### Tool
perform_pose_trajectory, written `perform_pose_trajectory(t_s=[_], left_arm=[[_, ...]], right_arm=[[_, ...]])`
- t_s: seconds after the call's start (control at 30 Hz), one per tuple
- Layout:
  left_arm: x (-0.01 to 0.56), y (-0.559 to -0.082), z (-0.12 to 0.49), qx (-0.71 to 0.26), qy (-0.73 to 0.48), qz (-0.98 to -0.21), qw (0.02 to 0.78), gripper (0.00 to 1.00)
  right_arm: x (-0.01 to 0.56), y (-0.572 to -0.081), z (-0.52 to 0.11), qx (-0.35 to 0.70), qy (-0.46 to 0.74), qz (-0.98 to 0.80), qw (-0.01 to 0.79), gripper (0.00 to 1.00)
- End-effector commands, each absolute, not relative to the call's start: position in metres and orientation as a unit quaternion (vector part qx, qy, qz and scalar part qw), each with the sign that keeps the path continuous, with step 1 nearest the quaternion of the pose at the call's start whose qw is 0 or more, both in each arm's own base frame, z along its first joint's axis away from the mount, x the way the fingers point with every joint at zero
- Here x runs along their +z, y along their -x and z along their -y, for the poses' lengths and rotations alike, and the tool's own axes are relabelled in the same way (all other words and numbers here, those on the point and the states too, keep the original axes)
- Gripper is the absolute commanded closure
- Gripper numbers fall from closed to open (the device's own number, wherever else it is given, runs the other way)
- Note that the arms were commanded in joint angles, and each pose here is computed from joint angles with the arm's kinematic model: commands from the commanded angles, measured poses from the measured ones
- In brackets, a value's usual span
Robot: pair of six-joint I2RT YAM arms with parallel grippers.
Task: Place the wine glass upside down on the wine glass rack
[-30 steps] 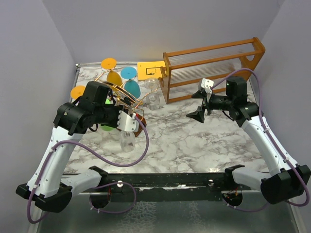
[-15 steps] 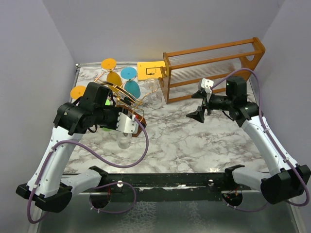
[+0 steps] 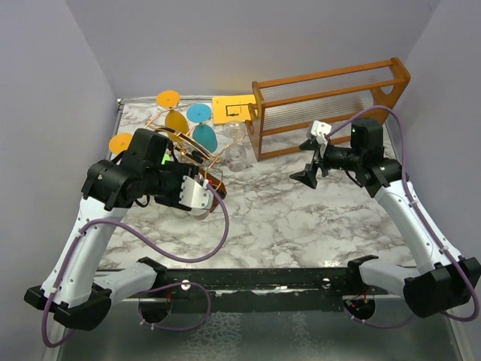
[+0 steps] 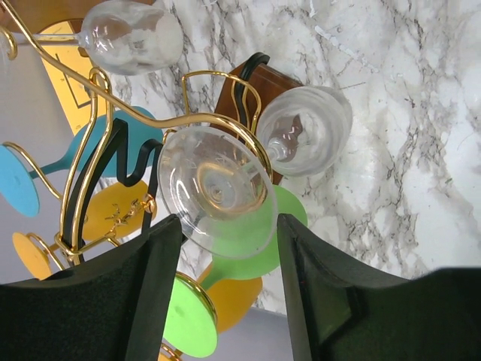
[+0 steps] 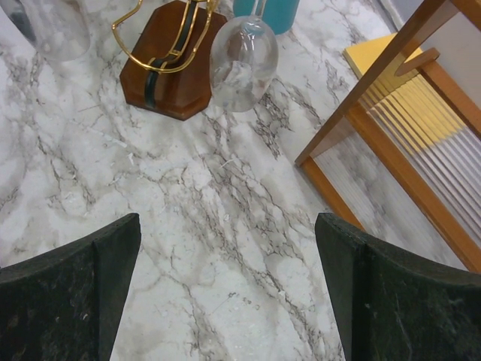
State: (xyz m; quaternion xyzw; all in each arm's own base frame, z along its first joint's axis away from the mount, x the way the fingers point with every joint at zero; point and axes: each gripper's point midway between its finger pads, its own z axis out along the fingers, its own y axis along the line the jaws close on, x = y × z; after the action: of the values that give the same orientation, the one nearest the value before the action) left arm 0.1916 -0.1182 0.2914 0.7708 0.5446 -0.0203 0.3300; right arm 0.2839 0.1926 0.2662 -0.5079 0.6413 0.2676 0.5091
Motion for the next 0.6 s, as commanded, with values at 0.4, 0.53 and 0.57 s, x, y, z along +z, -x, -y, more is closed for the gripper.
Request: perform_pose_trajectory(t_s=[0.4,0.53,0.57], left_arm=[[0.336,-0.182,0.129,-0.056,-0.652,-0.608,0.449,0.18],[0.370,-0.203,0.119,-0.029,-0.533,-0.655,0.535,0.04],[0.381,-0.210,0.112,-0.019,-0.490,-0.668,0.560,0.01]], right_arm=[[0.268,-0.312,-0.145,0.145,0.413,-0.755,0.489,0.01],[0.271,-0.317,-0.133,0.120,0.375,-0.779,0.488,0.00],[0.272,-0.320,-0.131,0.115,0.363,-0.784,0.490,0.00]])
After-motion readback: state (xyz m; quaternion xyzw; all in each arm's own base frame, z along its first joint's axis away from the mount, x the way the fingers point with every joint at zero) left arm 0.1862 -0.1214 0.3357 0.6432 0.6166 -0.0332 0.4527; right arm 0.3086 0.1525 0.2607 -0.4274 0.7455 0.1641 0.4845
